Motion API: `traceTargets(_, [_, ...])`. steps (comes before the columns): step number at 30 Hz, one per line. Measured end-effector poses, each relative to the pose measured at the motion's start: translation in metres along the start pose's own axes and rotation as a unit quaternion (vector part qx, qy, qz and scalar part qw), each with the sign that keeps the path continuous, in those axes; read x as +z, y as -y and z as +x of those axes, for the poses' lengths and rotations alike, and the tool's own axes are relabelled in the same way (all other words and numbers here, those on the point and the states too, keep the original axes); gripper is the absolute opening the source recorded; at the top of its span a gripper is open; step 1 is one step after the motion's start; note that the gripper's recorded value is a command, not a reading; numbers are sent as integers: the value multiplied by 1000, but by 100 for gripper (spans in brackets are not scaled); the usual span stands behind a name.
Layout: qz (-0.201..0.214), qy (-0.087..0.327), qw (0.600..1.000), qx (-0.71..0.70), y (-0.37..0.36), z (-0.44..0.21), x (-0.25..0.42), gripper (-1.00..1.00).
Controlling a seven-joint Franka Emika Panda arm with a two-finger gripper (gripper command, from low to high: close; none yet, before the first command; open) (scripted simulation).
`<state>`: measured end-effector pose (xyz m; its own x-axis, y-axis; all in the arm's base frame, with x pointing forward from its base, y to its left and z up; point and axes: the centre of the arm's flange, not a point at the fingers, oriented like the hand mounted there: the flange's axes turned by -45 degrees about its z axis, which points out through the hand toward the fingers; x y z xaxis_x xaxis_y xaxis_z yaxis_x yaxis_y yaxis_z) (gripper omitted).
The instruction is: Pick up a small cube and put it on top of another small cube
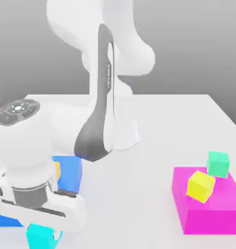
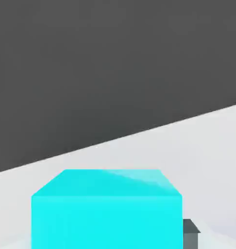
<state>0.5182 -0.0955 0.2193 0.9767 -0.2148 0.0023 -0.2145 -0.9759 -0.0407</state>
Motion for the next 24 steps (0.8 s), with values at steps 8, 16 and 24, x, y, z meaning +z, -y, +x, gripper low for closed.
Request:
traceTargets(8, [29,10,990,-141,220,-106,-67,-100])
traceTargets(16, [-12,9,970,-242,324,-269,-100,-100])
traceTargets(24, [-19,6,968,-251,326,-283,-46,100])
